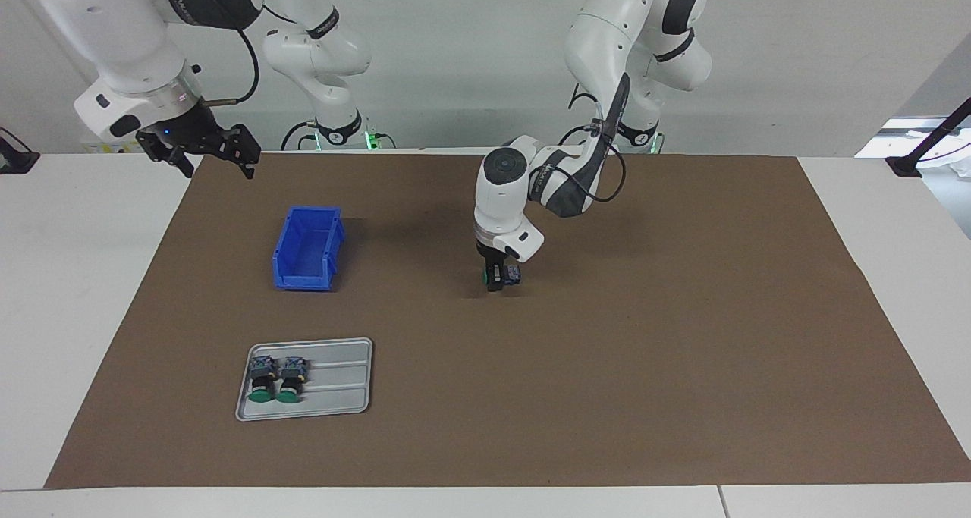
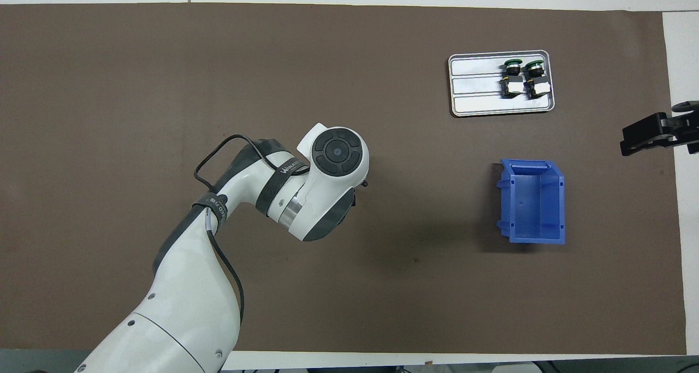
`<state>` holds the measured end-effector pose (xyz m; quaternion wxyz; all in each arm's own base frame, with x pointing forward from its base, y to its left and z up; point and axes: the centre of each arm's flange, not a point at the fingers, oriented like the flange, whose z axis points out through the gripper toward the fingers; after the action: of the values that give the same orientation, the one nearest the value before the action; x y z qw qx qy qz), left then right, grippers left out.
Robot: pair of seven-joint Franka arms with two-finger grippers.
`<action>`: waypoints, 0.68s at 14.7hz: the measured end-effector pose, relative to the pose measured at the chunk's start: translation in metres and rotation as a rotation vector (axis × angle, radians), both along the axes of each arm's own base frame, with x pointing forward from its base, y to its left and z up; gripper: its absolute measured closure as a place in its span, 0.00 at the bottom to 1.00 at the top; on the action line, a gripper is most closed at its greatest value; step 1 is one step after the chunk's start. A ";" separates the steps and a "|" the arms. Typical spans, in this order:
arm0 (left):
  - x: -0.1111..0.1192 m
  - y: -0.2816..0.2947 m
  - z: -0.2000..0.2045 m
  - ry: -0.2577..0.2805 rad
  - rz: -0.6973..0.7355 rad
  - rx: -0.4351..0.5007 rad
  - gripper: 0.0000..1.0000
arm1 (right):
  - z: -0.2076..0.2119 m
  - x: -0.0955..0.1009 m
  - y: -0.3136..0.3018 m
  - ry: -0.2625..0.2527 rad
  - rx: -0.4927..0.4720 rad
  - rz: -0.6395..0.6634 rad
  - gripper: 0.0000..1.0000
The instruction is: Place and press button with both arms
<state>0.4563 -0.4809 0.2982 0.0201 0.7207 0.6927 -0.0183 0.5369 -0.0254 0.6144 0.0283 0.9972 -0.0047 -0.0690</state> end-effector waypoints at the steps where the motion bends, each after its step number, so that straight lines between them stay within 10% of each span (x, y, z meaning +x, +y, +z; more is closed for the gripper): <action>1: 0.000 0.000 0.000 0.000 0.000 0.000 0.63 | 0.000 0.000 0.000 0.000 0.000 0.000 0.01; 10: 0.008 0.005 0.008 -0.012 -0.005 -0.006 0.67 | 0.000 0.000 0.000 0.000 0.000 0.000 0.01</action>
<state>0.4642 -0.4763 0.3058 0.0262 0.7226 0.6906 -0.0163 0.5369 -0.0254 0.6144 0.0283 0.9972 -0.0047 -0.0690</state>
